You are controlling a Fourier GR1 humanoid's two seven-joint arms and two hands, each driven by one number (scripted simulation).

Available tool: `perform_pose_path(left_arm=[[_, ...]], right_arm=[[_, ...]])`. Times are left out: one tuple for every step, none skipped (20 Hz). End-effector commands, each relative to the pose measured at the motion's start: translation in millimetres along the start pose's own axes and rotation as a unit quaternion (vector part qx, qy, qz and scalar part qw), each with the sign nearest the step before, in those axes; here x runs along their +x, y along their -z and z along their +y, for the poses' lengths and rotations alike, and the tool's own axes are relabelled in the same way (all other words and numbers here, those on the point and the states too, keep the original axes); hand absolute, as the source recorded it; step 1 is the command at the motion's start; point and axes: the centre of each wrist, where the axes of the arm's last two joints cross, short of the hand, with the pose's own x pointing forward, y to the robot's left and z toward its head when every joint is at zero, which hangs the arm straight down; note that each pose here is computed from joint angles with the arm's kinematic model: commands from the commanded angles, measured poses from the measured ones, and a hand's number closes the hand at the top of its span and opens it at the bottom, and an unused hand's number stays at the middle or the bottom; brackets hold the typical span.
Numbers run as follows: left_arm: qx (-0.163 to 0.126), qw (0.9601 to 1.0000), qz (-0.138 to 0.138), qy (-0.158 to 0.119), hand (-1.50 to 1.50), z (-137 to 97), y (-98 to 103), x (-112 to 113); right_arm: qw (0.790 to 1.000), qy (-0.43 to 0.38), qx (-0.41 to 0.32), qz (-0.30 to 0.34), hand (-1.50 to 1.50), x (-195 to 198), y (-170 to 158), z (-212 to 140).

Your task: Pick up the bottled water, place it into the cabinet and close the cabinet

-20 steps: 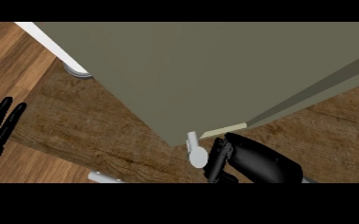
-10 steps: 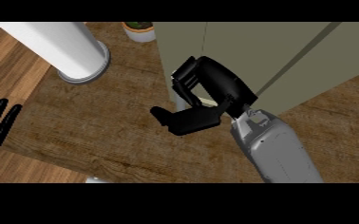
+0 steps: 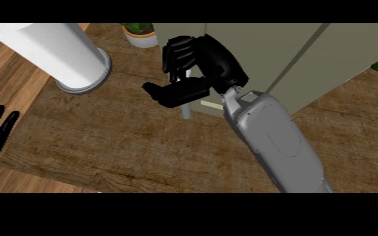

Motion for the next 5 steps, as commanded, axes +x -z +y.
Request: perform_pose_path(left_arm=[[0.002,1.0000,-0.001,0.000,-1.50,4.1,-0.9,3.9],[0.003,1.0000,-0.005,0.003,-1.50,4.1,2.0,4.1],[-0.001,1.0000,0.006,-0.007,-1.50,-0.7,-5.8,-1.5],[0.005,1.0000,0.001,-0.002,-1.50,2.5,-6.5,-3.3],[0.006,1.0000,0.001,0.000,-1.50,3.4,-9.2,0.2]], right_arm=[[0.994,0.047,-0.093,-0.024,-1.50,21.1,26.8,-21.6],[0.994,0.051,-0.093,-0.027,-1.50,30.1,28.5,-18.5],[0.994,0.053,-0.093,-0.025,-1.50,22.5,30.5,-21.2],[0.993,0.059,-0.097,-0.017,-1.50,21.0,32.4,-18.8],[0.993,0.064,-0.095,-0.019,-1.50,25.8,34.1,-20.6]])
